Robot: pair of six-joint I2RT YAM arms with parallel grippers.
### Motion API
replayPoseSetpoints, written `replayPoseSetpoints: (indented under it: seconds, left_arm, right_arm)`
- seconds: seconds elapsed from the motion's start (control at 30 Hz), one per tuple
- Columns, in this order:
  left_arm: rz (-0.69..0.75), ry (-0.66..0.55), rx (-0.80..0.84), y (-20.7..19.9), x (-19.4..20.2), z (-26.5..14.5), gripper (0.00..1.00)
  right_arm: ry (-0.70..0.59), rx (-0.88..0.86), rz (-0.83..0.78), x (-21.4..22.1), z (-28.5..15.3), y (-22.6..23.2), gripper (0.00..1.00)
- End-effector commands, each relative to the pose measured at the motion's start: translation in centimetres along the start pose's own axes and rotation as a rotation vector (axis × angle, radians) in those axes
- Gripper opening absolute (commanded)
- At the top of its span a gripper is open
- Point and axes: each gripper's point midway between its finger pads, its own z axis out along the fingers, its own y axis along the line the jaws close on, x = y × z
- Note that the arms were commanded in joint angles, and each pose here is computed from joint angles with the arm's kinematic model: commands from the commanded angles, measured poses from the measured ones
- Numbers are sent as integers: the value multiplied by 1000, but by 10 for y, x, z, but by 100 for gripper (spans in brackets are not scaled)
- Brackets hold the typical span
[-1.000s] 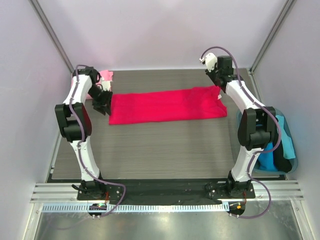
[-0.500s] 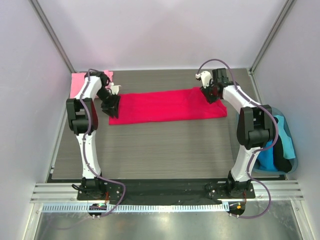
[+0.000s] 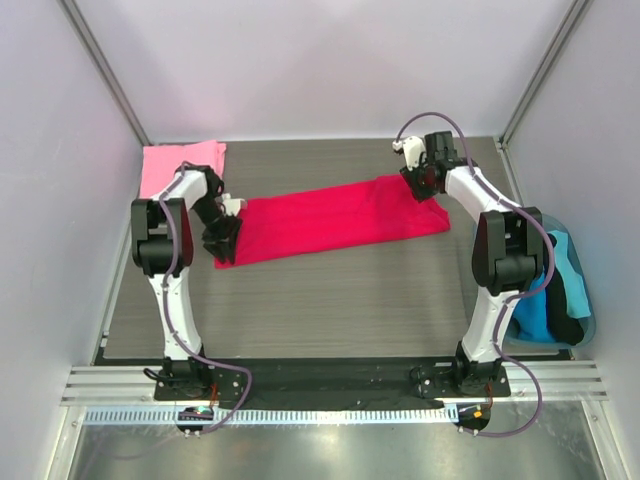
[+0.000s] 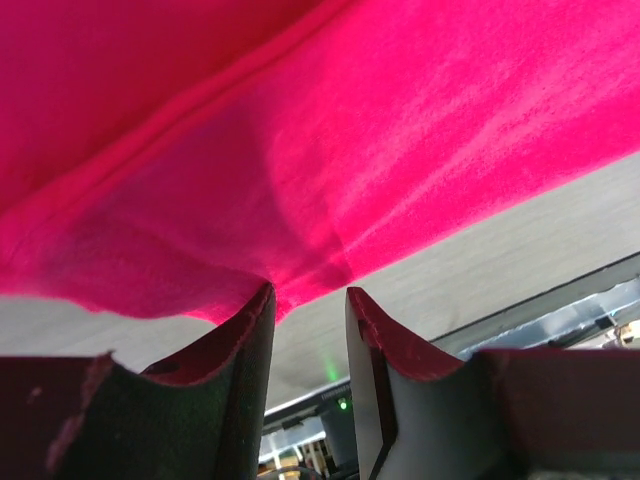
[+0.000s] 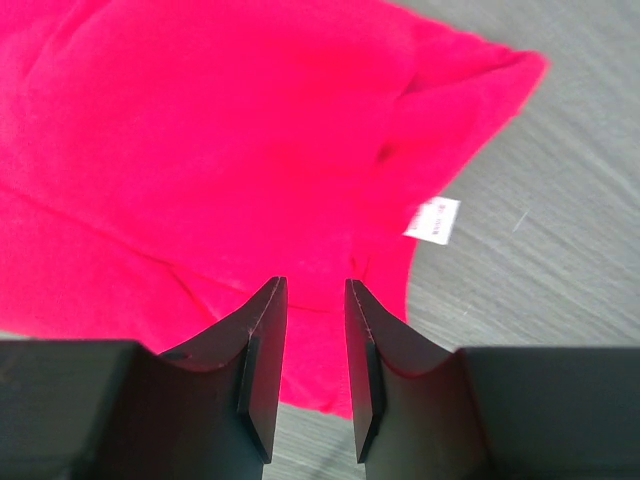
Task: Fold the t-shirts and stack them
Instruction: Fold the tshirt
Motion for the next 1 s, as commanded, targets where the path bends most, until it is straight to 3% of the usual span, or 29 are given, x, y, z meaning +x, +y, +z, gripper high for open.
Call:
replayPoseSetpoints:
  seconds: [0.0, 0.2, 0.33, 0.6, 0.97]
  left_arm:
    - [59, 32, -63, 0, 15, 17, 36]
    - [194, 97, -119, -28, 47, 29, 36]
    - [213, 138, -125, -38, 69, 40, 36]
    - [219, 139, -146, -42, 80, 43, 36]
    - [212, 138, -142, -43, 78, 45, 35]
  right_arm:
    - [-83, 31, 24, -32, -9, -12, 35]
    - [-152, -25, -52, -70, -19, -4, 34]
    - [-148, -99, -93, -85, 1, 21, 34]
    - [-170, -187, -214, -120, 32, 79, 29]
    - [-126, -217, -265, -119, 59, 115, 27]
